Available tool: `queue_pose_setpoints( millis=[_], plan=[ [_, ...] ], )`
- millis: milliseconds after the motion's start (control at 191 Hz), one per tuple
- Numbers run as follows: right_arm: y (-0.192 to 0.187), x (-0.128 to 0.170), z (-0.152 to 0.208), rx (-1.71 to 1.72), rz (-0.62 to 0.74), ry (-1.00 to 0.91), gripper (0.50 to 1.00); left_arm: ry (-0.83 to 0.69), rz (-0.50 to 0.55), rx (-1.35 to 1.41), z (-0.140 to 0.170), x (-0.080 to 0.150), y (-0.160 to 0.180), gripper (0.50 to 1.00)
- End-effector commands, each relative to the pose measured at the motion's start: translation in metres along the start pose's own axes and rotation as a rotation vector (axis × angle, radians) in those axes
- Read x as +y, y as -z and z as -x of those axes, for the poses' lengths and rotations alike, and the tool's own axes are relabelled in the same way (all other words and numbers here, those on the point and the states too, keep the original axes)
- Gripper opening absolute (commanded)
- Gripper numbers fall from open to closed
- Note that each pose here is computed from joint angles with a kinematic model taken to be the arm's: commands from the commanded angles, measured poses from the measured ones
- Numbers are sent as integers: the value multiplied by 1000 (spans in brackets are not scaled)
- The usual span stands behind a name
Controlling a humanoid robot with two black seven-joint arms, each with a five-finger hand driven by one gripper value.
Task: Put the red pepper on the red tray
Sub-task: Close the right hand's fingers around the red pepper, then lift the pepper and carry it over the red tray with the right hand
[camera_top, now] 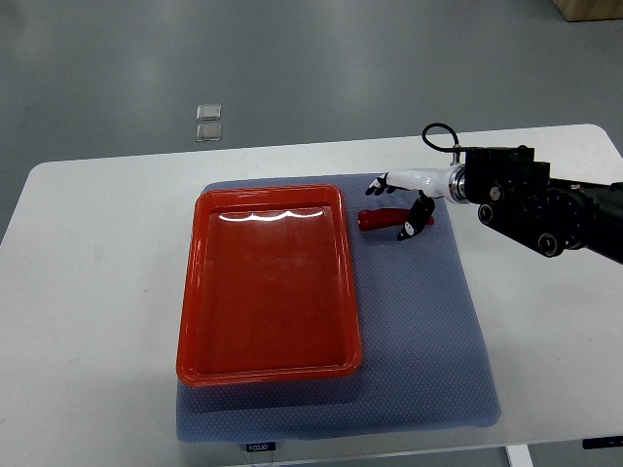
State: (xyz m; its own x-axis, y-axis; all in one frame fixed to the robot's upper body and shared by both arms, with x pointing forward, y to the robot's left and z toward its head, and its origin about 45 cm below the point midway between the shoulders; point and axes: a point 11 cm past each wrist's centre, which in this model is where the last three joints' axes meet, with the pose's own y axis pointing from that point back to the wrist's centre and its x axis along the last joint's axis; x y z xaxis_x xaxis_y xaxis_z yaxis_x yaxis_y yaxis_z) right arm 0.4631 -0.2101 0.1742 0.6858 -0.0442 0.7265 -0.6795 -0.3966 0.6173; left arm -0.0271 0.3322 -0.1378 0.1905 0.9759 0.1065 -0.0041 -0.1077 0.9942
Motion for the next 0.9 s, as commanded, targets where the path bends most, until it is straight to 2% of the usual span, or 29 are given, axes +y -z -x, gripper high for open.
queue_pose_setpoints(
  millis=[0,16,21,26,31,37,42,47,52,58,63,99,628,770,895],
  plan=[
    [0,0,-1,1,1,-11,727,0,0,-1,0,0,0,1000],
    [0,0,-1,2,1,-13,699,0,0,-1,0,0,0,1000],
    [1,-1,-1,2,-1,-14,662,0,0,-1,0,0,0,1000],
    [1,-1,-1,2,-1,-14,662,0,0,-1,0,0,0,1000],
    [1,-1,-1,3,-2,-16,627,0,0,1,0,0,0,1000],
    [1,-1,-1,3,-2,-16,627,0,0,1,0,0,0,1000],
    [1,-1,-2,3,-2,-17,591,0,0,-1,0,0,0,1000],
    [1,-1,-2,3,-2,-17,590,0,0,-1,0,0,0,1000],
    [1,-1,-3,6,-2,-21,556,0,0,1,0,0,0,1000],
    [1,-1,-3,6,-2,-21,556,0,0,1,0,0,0,1000],
    [1,-1,-3,6,-2,-21,531,1,0,1,0,0,0,1000],
    [1,-1,-2,9,0,-20,500,0,0,-1,0,0,0,1000],
    [-5,1,1,29,15,-10,500,0,0,-1,0,0,0,1000],
    [-5,5,-14,8,9,-44,500,0,0,-1,0,0,0,1000],
    [6,14,-47,-47,-39,-111,500,1,0,-1,0,0,0,1000]
  ],
)
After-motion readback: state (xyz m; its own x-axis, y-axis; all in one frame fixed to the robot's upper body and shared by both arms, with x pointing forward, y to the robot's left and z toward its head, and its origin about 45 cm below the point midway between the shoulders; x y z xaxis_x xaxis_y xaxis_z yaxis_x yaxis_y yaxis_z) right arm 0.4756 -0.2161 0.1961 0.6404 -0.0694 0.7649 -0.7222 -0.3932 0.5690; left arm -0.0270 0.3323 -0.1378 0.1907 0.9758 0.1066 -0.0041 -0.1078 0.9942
